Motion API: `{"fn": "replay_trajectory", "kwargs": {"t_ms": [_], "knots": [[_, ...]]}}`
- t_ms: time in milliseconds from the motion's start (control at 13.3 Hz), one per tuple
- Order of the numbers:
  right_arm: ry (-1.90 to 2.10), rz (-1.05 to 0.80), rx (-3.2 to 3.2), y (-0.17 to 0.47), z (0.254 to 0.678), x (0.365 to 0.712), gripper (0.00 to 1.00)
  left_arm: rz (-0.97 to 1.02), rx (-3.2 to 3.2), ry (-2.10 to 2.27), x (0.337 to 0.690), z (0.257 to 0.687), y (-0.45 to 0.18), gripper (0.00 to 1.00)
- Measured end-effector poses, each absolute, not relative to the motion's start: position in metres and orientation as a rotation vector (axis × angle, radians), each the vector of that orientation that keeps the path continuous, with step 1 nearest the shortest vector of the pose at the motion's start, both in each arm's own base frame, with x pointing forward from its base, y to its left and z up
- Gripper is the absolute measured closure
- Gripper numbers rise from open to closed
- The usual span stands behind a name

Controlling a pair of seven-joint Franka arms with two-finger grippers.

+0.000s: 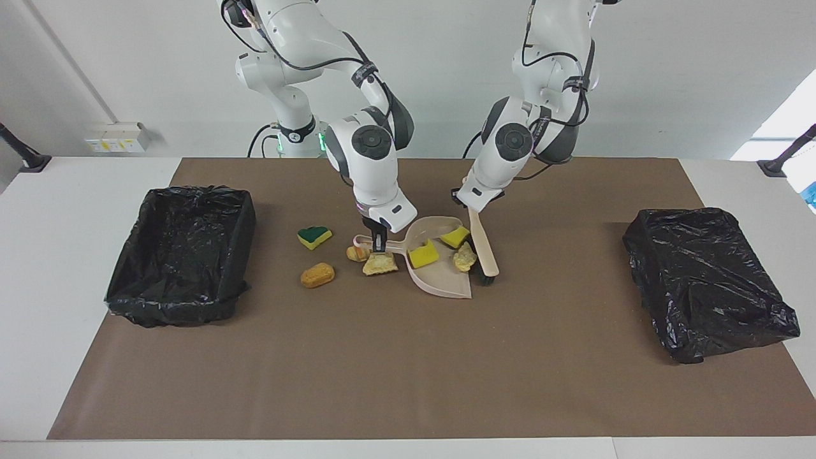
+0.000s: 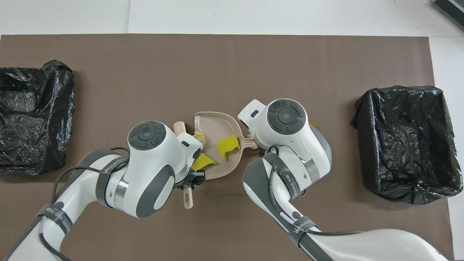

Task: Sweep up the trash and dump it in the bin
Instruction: 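Sweep the yellow sponge pieces into the dustpan with the left gripper, then carry the dustpan to the nearer bin and tip it with the right gripper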

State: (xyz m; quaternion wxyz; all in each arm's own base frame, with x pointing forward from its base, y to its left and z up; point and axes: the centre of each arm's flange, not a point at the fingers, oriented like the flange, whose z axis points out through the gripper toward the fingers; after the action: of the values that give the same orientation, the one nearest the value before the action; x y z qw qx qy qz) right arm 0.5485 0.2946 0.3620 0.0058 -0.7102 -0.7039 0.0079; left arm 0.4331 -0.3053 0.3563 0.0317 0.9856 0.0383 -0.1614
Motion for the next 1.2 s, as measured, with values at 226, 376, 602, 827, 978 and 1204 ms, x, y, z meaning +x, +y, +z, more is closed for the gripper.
{"fn": "replay_trajectory", "kwargs": {"t_ms": [226,376,602,827,978,1204], "knots": [[-2.203,0.025,-2.223,0.295,0.362,0.548,0.69,-0.455,3.03,0.086,0.425,0.359,-0.324,0.74],[-2.203,0.025,-2.223,0.295,0.362,0.548,0.69,-0.435,3.025,0.038,0.424,0.361,-0.33,0.74],[-2.202,0.025,-2.224,0.294,0.362,0.549,0.69,-0.39,3.008,0.02,0.435,0.376,-0.327,0.74],[-2.199,0.027,-2.226,0.293,0.362,0.549,0.69,-0.389,2.995,0.051,0.452,0.401,-0.31,0.74],[-2.198,0.028,-2.227,0.292,0.361,0.549,0.69,-0.387,2.991,0.083,0.462,0.411,-0.297,0.74],[-2.195,0.024,-2.231,0.291,0.363,0.55,0.69,-0.331,3.009,0.08,0.483,0.428,-0.267,0.74]]}}
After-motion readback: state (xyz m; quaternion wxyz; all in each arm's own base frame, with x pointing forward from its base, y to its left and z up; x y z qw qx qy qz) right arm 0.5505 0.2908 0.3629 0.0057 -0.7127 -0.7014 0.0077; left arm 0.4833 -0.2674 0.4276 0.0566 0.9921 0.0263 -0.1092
